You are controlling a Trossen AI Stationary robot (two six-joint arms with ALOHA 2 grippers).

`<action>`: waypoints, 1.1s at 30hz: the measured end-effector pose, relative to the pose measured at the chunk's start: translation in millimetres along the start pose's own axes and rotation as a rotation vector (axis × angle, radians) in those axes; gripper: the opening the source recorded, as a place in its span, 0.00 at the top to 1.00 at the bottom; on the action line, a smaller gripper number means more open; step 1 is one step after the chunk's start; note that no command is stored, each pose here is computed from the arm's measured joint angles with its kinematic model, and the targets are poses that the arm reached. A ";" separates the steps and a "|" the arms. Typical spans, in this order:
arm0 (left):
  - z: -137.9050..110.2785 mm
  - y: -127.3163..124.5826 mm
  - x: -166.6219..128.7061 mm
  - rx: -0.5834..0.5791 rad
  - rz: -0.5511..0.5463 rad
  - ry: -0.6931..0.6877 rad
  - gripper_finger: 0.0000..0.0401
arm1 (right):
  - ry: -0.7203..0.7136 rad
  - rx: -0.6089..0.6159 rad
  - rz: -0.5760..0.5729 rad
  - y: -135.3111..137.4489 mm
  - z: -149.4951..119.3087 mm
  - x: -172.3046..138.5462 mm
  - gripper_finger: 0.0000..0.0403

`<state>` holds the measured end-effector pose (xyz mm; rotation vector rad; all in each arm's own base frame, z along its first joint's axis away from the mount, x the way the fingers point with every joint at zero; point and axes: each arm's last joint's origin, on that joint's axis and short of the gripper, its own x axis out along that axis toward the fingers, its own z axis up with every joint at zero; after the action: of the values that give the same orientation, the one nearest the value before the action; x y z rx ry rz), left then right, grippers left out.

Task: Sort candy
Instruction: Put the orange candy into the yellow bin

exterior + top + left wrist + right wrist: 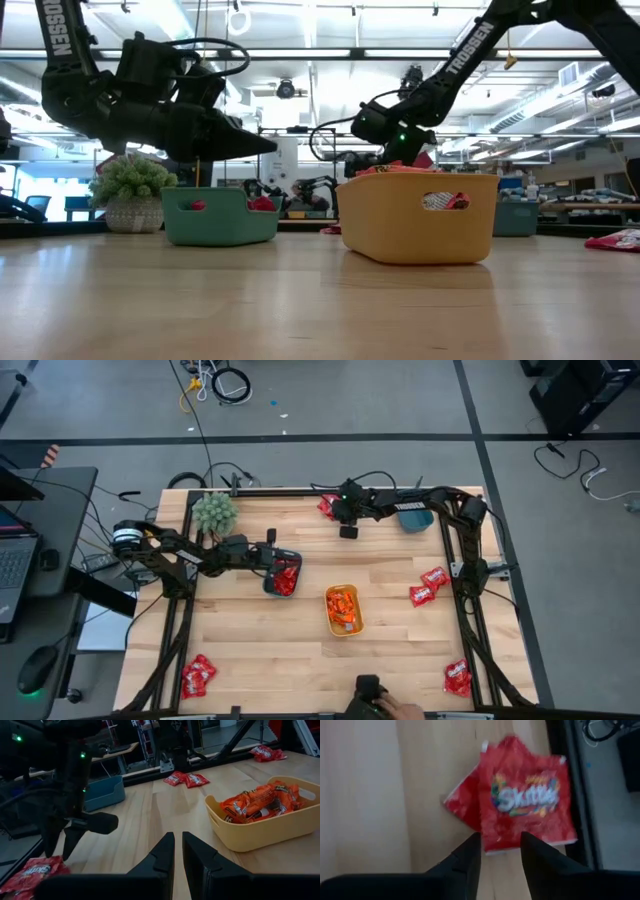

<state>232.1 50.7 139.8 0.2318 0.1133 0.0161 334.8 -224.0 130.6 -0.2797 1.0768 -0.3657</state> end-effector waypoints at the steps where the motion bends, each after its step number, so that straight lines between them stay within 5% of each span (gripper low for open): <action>1: -0.3 0.0 0.0 -0.001 0.000 0.003 0.91 | 0.009 -0.001 0.001 -0.7 -1.8 1.1 0.70; 8: -1.2 0.0 0.0 -0.002 0.008 0.015 0.91 | 0.032 -0.016 -0.040 -5.7 -6.1 5.3 0.97; 16: -1.3 0.5 0.0 -0.002 0.024 0.018 0.91 | 0.011 -0.005 -0.045 -3.3 1.5 -5.9 1.00; 27: -1.5 0.5 0.0 -0.003 0.024 0.020 0.91 | 0.016 0.122 -0.216 -3.5 25.5 -102.8 1.00; 33: -1.0 0.6 0.0 -0.002 0.025 0.015 0.91 | -0.135 0.190 -0.075 -7.9 27.4 -121.7 0.99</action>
<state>232.0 51.5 139.0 0.2311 0.1256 0.0431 306.4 -178.6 243.5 -0.1730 0.8941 -0.5059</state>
